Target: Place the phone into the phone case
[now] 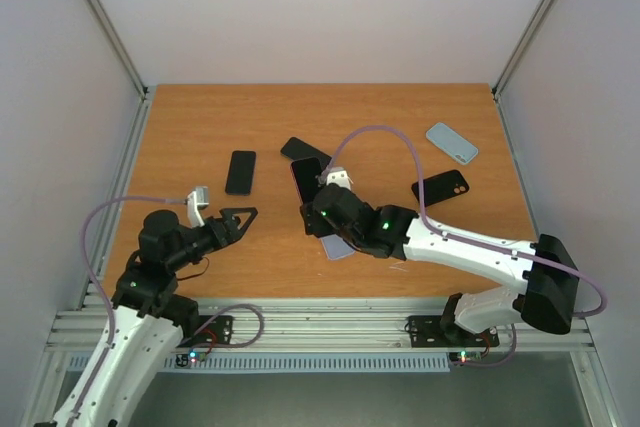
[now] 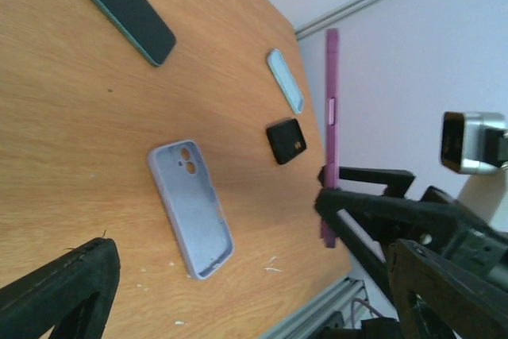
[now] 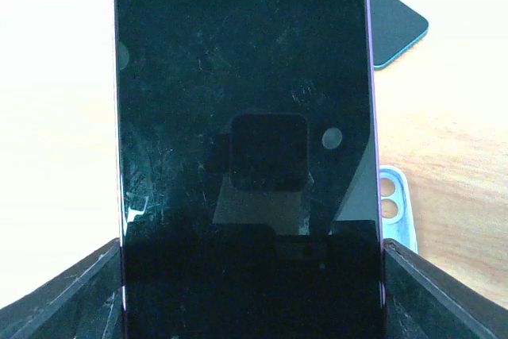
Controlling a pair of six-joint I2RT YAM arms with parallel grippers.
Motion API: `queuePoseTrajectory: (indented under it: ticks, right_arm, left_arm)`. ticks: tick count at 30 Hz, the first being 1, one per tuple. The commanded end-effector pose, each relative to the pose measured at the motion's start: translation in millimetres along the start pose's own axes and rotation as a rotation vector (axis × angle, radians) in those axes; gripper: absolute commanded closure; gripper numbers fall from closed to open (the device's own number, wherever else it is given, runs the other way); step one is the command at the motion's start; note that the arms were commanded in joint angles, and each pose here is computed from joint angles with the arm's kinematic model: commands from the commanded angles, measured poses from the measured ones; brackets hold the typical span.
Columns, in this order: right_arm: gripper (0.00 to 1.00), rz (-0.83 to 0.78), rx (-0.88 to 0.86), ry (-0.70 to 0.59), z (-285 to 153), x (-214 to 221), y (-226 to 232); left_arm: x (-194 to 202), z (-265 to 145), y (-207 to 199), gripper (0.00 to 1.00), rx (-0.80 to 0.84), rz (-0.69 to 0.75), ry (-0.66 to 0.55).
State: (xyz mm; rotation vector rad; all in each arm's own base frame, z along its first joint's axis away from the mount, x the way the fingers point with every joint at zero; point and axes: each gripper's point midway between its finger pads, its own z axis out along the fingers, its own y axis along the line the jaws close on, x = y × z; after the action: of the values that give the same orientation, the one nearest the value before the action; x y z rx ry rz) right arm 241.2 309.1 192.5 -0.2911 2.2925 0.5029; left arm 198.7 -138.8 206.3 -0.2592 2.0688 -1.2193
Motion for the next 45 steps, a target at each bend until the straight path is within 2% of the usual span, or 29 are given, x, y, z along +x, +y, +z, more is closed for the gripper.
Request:
queuePoseTrajectory:
  ticks: [1, 7, 13, 18, 21, 25, 33, 36, 45]
  right_arm:
    - [0.60, 0.072, 0.006, -0.142, -13.6, -15.5, 10.1]
    - [0.59, 0.067, -0.009, -0.206, -24.2, -5.4, 26.1]
    - [0.59, 0.089, -0.020, -0.231, -26.3, 6.6, 31.3]
    - [0.59, 0.092, -0.054, -0.238, -26.5, 10.9, 39.8]
    - [0.59, 0.102, -0.057, -0.238, -25.5, 12.6, 41.0]
    - [0.59, 0.115, -0.076, -0.243, -26.3, 15.5, 41.5]
    - [0.58, 0.117, -0.099, -0.238, -22.9, 19.0, 45.2]
    - [0.58, 0.121, -0.097, -0.242, -23.5, 18.5, 44.2]
    - [0.50, 0.105, -0.101, -0.250, -23.4, 18.2, 44.5]
  left_arm:
    - [-10.6, 3.9, -28.2, 0.08, 0.120, 0.027, -0.075]
    - [1.5, 26.4, -34.4, 0.18, 0.157, 0.011, -0.067]
    - [6.8, 41.4, -47.9, 0.23, 0.163, 0.072, -0.090]
    - [16.4, 57.6, -54.6, 0.33, 0.186, 0.083, -0.061]
    - [22.8, 66.8, -58.7, 0.42, 0.203, 0.087, -0.035]
    - [24.7, 72.0, -59.0, 0.53, 0.202, 0.094, -0.036]
    - [31.2, 79.2, -65.7, 0.69, 0.236, 0.100, -0.013]
    - [33.4, 81.8, -64.5, 0.72, 0.236, 0.094, -0.003]
    - [33.7, 80.4, -66.7, 0.89, 0.209, 0.145, 0.019]
